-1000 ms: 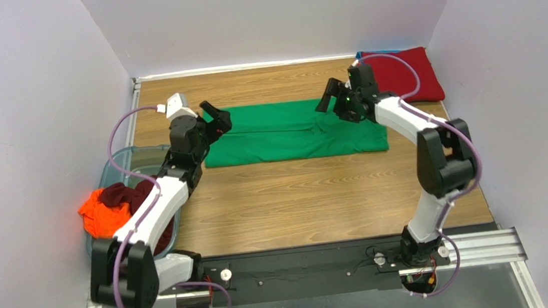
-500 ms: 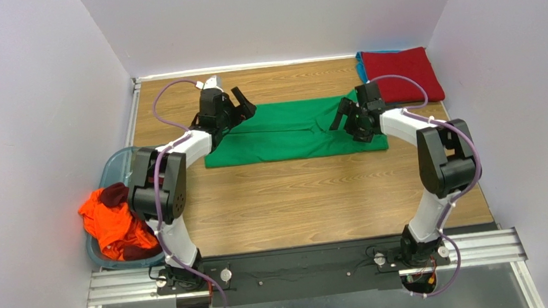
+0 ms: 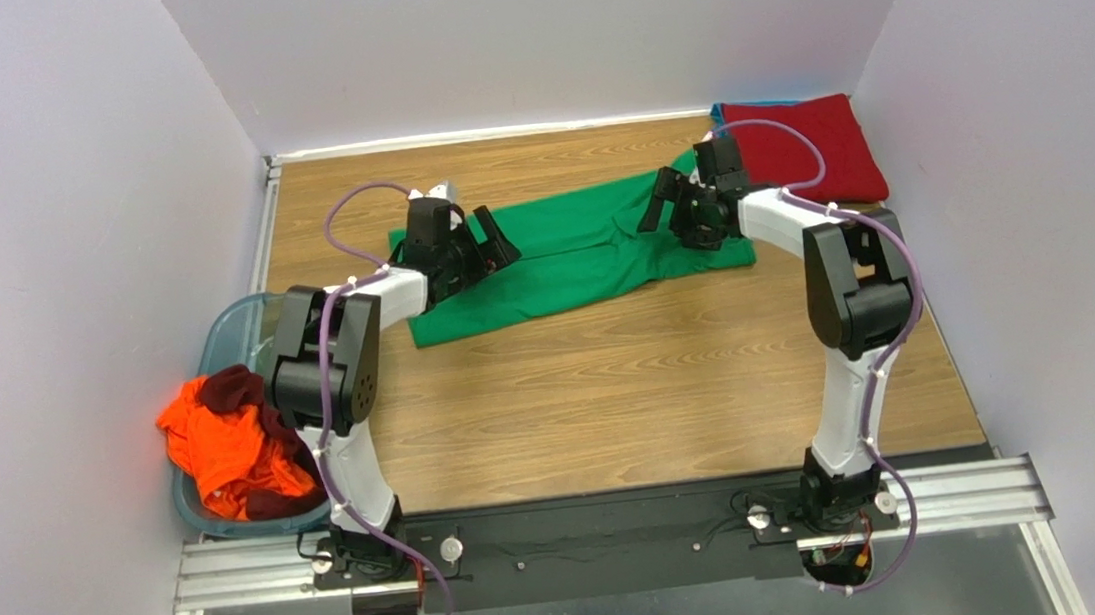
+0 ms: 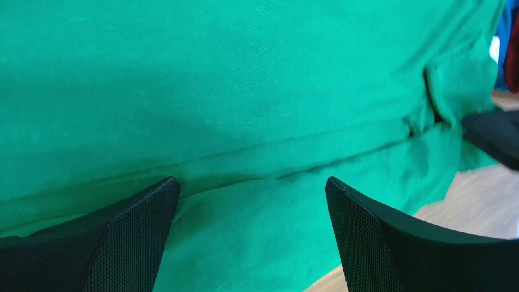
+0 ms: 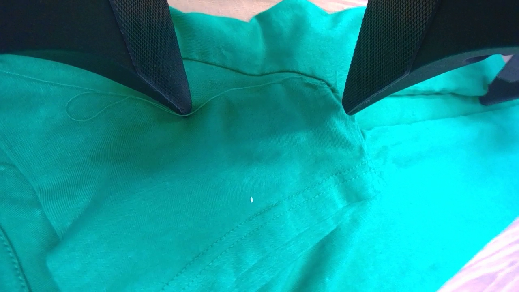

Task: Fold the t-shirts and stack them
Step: Fold the tshirt

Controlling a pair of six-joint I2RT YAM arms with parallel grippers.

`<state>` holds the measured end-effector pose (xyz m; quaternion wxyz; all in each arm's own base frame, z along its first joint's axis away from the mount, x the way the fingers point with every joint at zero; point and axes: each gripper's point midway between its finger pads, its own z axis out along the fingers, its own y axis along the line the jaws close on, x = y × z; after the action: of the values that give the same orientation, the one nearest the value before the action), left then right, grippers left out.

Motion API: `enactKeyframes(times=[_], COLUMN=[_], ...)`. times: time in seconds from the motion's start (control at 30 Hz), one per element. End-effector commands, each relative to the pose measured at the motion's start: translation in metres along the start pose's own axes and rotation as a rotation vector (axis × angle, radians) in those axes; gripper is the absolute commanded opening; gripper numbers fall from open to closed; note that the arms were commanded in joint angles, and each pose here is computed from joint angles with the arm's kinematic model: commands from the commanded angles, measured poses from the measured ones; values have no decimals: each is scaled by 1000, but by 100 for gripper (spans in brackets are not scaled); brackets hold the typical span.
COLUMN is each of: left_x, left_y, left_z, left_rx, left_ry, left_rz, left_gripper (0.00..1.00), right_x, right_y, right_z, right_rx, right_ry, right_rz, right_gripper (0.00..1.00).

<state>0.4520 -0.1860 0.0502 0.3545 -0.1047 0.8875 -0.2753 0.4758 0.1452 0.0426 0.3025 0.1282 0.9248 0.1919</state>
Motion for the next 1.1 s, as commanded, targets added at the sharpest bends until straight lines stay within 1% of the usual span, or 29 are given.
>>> enactKeyframes(times=[0.0, 0.07, 0.17, 0.27, 0.3, 0.33, 0.4, 0.53, 0.57, 0.6, 0.7, 0.73, 0.83, 0.93, 1.07], left_x=[64, 87, 114, 141, 148, 163, 182, 219, 221, 223, 228, 228, 230, 232, 238], left_y=[27, 28, 25, 10, 4, -9, -20, -44, -51, -57, -81, -85, -95, -108, -111], left_z=[-17, -27, -44, -61, -65, -70, -82, -101, -104, -106, -109, -109, -105, -102, -98], left_rx=[-61, -65, -76, -56, -53, -31, -16, 29, 50, 64, 121, 128, 142, 166, 154], left_ry=[184, 227, 258, 296, 305, 331, 360, 428, 428, 432, 424, 420, 421, 417, 426], left_rz=[-42, -59, -73, -66, -91, -70, -93, -82, -82, -84, -60, -53, -47, -48, -53], left_gripper=[98, 98, 98, 98, 98, 98, 98, 98, 98, 98, 98, 98, 98, 98, 98], right_x=[21, 22, 15, 12, 9, 15, 7, 1, 0, -2, 13, 3, -3, -3, -3], right_y=[4, 6, 21, 32, 36, 33, 46, 51, 53, 59, 67, 79, 95, 103, 108], right_z=[21, 30, 36, 45, 48, 56, 61, 83, 96, 100, 118, 118, 126, 132, 139], right_rx=[-80, -96, -161, -225, -244, -248, -300, -328, -334, -344, -355, -371, -381, -372, -363], right_ry=[113, 129, 137, 156, 156, 177, 173, 203, 209, 214, 259, 235, 210, 199, 185], right_rz=[-81, -83, -90, -105, -114, -113, -140, -172, -179, -191, -225, -241, -239, -220, -217], right_gripper=[100, 100, 100, 100, 100, 100, 100, 100, 100, 100, 100, 100, 100, 100, 100])
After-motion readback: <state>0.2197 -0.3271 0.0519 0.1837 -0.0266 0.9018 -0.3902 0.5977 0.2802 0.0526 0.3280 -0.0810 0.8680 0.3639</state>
